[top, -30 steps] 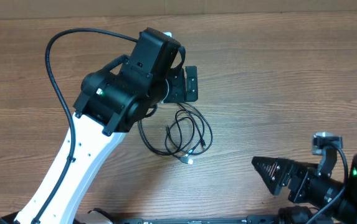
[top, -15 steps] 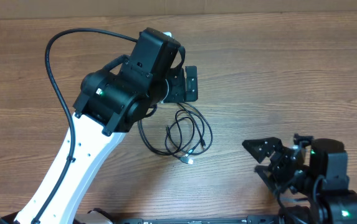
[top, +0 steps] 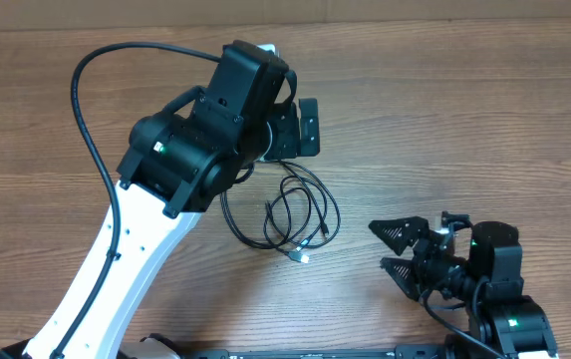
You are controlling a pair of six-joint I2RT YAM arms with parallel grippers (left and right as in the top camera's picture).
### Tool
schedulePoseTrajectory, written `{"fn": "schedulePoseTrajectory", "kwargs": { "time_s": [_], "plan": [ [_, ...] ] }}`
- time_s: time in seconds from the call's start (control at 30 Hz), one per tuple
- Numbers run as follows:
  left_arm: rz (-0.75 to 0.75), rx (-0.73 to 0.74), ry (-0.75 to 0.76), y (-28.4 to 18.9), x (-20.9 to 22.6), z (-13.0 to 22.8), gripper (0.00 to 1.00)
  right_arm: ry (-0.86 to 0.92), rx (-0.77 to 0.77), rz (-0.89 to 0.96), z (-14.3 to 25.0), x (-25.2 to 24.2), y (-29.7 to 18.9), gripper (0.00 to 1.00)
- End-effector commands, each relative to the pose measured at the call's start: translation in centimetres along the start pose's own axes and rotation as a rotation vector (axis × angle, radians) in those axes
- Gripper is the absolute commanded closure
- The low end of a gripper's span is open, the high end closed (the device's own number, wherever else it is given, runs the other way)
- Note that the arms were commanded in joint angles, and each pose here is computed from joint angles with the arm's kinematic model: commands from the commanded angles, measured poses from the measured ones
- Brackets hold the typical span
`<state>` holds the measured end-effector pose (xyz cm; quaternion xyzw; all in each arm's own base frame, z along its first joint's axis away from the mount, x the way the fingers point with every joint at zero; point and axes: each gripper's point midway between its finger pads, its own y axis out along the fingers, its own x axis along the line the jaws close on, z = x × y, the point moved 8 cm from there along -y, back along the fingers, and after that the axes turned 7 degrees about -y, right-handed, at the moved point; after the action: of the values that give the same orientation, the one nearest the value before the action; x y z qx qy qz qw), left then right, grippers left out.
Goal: Untangle cables
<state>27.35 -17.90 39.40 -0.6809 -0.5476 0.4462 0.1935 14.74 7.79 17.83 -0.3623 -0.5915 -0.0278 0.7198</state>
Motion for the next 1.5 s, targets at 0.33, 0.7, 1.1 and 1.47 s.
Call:
{"fn": "schedulePoseTrajectory", "kwargs": {
  "time_s": [0.33,0.7,1.1,1.47],
  "plan": [
    [-0.351,-0.08,0.063,-5.4,7.5,-0.1,0.0,-0.053,0.035,0.058,1.4,-0.4,1.1,0.0],
    [-0.423,-0.074,-0.083,-10.1,11.3,2.1,0.0,-0.231,0.029,0.066,1.6,-0.2,1.5,0.0],
    [-0.525,-0.067,-0.166,-8.3,14.8,6.6,0.0,-0.272,-0.039,0.102,1.0,-0.4,1.5,0.0],
    [-0.605,0.048,-0.15,-5.0,15.5,7.0,0.0,-0.359,-0.005,0.009,0.4,1.1,2.4,0.09]
  ]
}}
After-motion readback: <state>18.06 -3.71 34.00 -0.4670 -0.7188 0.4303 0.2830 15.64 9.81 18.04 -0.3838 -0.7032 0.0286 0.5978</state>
